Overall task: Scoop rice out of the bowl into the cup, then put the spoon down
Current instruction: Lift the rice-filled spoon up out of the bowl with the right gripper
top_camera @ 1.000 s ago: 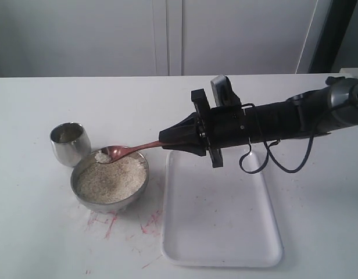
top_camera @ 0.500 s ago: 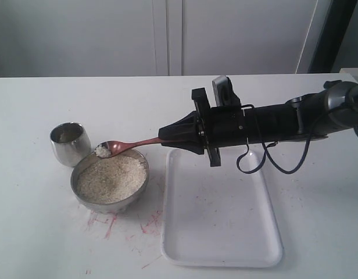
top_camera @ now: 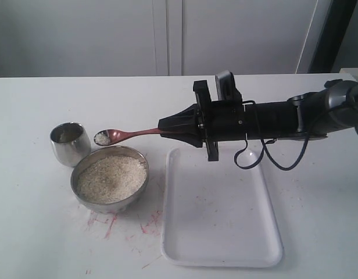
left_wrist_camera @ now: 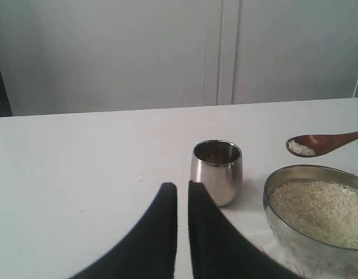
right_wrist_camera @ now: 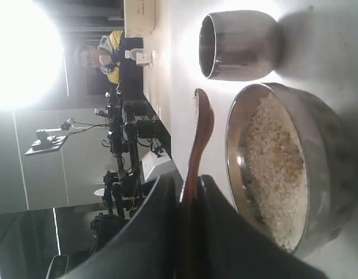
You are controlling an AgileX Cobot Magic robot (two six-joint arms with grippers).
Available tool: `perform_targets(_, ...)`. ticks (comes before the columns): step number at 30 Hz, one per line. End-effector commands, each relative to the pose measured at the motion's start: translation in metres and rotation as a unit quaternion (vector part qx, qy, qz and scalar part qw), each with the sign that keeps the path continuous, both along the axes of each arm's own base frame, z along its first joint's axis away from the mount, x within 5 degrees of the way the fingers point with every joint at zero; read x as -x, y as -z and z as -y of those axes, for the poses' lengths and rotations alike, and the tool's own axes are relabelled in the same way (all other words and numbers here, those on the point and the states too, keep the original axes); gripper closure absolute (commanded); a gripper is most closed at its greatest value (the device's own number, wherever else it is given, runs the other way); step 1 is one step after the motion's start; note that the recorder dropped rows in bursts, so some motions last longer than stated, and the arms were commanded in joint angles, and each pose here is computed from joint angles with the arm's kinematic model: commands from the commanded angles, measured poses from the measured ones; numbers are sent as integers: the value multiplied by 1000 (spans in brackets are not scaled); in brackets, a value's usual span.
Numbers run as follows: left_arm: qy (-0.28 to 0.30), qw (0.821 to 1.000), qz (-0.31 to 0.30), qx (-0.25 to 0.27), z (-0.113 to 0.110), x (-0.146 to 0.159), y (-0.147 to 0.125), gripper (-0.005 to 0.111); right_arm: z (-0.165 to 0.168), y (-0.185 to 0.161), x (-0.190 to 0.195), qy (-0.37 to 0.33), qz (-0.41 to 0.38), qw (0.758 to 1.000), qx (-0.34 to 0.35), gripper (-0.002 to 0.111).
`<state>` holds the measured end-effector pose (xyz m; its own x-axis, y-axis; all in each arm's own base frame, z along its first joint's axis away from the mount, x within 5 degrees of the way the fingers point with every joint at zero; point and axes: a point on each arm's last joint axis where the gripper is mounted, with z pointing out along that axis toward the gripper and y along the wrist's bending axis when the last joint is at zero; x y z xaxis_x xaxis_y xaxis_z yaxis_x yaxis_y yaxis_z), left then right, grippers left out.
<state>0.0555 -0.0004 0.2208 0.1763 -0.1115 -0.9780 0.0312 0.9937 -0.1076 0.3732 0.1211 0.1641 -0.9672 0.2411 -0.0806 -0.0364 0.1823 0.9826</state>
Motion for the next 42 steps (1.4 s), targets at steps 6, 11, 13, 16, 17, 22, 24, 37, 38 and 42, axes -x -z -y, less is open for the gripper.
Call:
perform_targets(6,3,1000,6,3,0,1,-2,92,-19,-30,-9,-20,52,998,-17,108)
perform_targets(11,3,1000,6,3,0,1,-2,92,-23,-39,-14,-22,58,998,-23,108)
perform_targets(13,3,1000,6,3,0,1,-2,92,-23,-43,-17,-22,63,997,-25,108)
perform_targets(16,3,1000,6,3,0,1,-2,92,-23,-47,-19,-21,66,997,-27,108)
perform_targets(17,3,1000,6,3,0,1,-2,92,-24,-47,-20,-21,67,997,-28,108)
perform_targets(22,3,1000,6,3,0,1,-2,92,-29,-48,-18,-28,63,997,-29,108)
perform_targets(24,3,1000,6,3,0,1,-2,92,-33,-47,-17,-29,63,997,-26,108)
perform_targets(37,3,1000,6,3,0,1,-2,92,-38,-47,-28,-5,68,998,-4,108)
perform_targets(38,3,1000,6,3,0,1,-2,92,-39,-47,-30,-6,67,998,-5,108)
perform_targets(42,3,1000,6,3,0,1,-2,92,-47,-46,-36,-9,65,998,-8,108)
